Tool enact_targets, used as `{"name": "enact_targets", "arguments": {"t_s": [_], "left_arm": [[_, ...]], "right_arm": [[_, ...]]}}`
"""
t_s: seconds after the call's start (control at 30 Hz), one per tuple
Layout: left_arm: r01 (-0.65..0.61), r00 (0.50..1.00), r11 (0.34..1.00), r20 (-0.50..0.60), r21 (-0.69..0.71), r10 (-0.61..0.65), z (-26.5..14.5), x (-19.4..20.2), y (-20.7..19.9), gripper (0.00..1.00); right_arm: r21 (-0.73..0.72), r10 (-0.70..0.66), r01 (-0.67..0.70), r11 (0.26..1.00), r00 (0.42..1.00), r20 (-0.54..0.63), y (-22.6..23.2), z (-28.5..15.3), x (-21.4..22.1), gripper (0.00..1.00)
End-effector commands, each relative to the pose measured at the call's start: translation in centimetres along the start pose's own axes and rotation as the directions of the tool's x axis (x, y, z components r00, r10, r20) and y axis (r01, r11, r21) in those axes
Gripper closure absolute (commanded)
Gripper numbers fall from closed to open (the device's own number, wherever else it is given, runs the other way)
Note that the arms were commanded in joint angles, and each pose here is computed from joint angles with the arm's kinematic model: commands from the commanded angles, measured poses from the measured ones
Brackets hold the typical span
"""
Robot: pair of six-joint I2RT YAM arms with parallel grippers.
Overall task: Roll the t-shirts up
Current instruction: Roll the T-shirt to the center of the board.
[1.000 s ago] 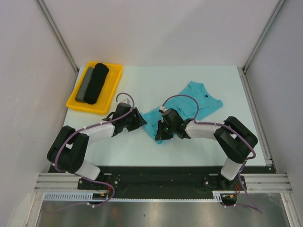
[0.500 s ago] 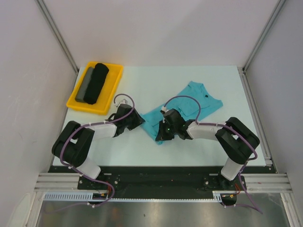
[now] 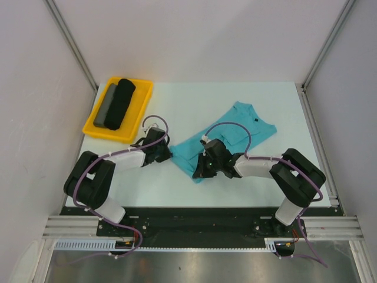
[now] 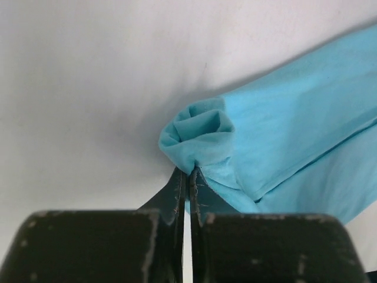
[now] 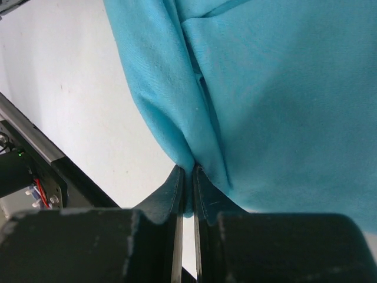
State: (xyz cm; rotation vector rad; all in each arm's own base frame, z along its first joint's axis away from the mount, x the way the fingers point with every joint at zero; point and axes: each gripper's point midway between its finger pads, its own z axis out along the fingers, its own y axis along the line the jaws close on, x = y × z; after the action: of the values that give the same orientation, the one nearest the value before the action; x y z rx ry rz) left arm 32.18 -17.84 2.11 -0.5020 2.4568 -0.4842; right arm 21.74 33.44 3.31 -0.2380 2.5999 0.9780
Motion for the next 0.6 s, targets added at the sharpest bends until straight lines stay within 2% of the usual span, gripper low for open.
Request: {"name": "enact_targets", "arguments": {"t_s": [0.0,0.17,0.3,0.33,0.4,0.57], "left_arm": [[-0.086,0.996,0.994,0.023,-0.066,0.087,-2.0,-1.7,0.8,1.00],[-0.158,0.987,0.985,-0.028,-0.075,0.157,-3.1,-2.0,0.2,1.00],[-0.187,0.980,0.979,-0.085,-0.081,0.180,-3.2,-1.3,0.4,1.00],[-0.190,0.978,0.979,-0.099,-0.078,0.182,-3.1,-1.0,0.4,1.00],[-0.192,0.976,0.979,-0.117,-0.072,0.183,-3.0,-0.7,0.4,1.00],[-0.195,0.974,0.978,-0.128,-0.070,0.185,-3.0,-0.6,0.2,1.00]], "right_arm": [[0.003,-0.037,0.037,0.999,0.999,0.012,1.4,-0.8,1.1,0.92],[0.042,-0.082,0.081,0.996,0.996,0.026,1.6,-0.5,2.0,0.88],[0.119,-0.179,0.168,0.979,0.980,0.084,1.7,-1.0,1.9,0.68],[0.187,-0.204,0.182,0.965,0.973,0.110,0.8,-1.4,1.4,0.66],[0.214,-0.287,0.255,0.943,0.949,0.134,1.9,-2.2,1.2,0.59],[0.347,-0.475,0.385,0.855,0.850,0.226,4.2,-4.1,-1.1,0.54]]}}
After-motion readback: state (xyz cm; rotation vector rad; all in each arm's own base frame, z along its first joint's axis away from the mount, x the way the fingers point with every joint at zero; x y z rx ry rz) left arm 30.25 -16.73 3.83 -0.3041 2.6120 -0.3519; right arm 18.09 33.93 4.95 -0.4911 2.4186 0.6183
